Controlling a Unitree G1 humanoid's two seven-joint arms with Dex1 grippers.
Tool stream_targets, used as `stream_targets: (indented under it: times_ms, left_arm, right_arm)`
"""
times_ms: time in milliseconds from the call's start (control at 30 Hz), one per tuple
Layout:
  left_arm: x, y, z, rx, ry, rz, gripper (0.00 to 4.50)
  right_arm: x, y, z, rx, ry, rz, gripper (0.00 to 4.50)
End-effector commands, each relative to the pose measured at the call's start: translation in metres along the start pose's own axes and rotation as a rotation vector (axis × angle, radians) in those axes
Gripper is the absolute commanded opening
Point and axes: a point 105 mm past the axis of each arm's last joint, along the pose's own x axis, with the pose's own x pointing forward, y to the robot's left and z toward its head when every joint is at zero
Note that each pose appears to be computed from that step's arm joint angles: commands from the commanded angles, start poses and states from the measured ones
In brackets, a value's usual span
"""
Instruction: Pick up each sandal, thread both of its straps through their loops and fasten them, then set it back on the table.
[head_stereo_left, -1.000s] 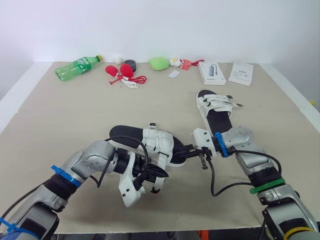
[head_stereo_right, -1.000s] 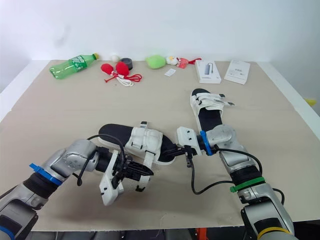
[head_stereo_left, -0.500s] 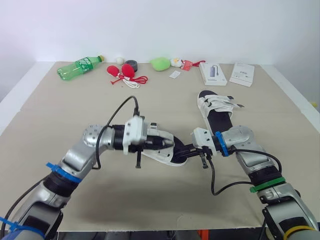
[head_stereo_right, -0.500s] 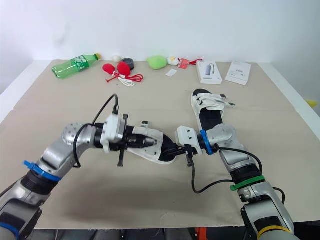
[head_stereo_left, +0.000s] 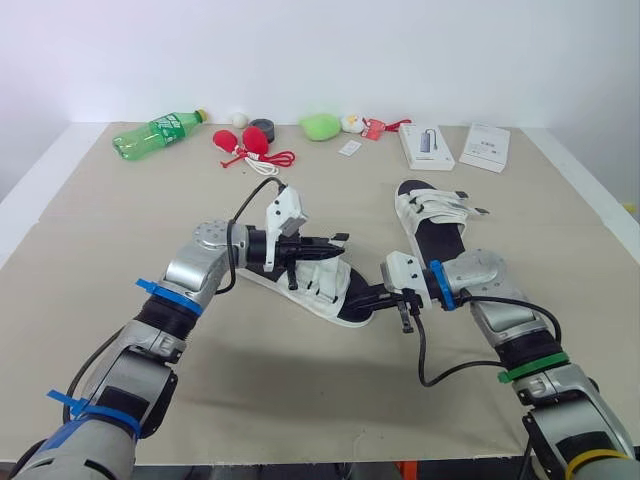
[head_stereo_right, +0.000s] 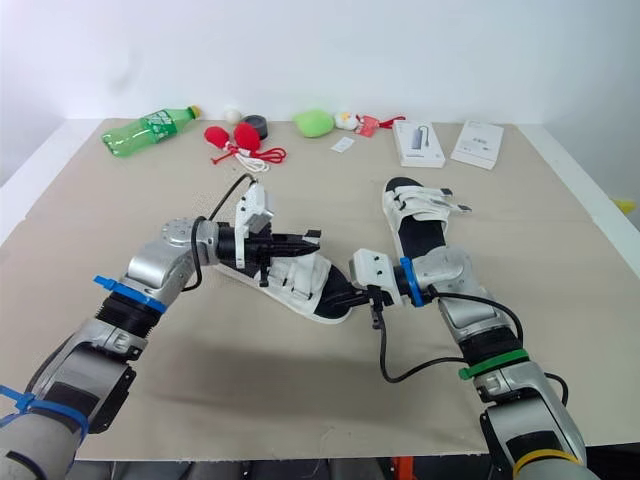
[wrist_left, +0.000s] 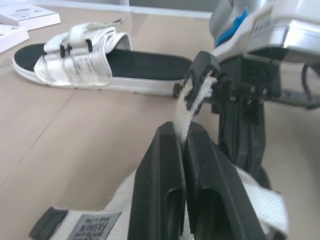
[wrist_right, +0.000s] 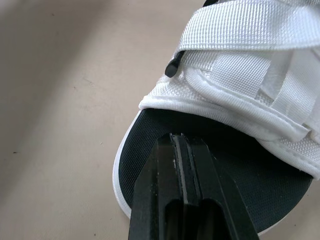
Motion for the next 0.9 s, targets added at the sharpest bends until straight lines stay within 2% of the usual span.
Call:
stream_targets:
  times_ms: [33, 167, 300, 800, 900]
  left_arm:
    - [0.002, 0.006, 0.012, 0.083, -0.018, 0.001, 0.14]
    - [0.006, 0.005, 0.022, 0.091, -0.064, -0.023, 0.14]
    - [0.010, 0.005, 0.022, 0.103, -0.058, -0.041, 0.14]
    - [0.022, 0.011, -0.025, 0.132, 0.175, -0.076, 0.14]
    - [0.024, 0.013, -0.024, 0.157, 0.190, -0.078, 0.79]
  right_arm:
    - [0.002, 0.009, -0.012, 0.030, 0.044, 0.025, 0.00]
    - [0.002, 0.009, -0.011, 0.028, 0.044, 0.023, 0.00]
    - [0.003, 0.008, -0.011, 0.025, 0.042, 0.023, 0.00]
    - [0.004, 0.012, -0.011, 0.031, 0.038, 0.020, 0.00]
    - [0.004, 0.013, -0.011, 0.032, 0.038, 0.018, 0.00]
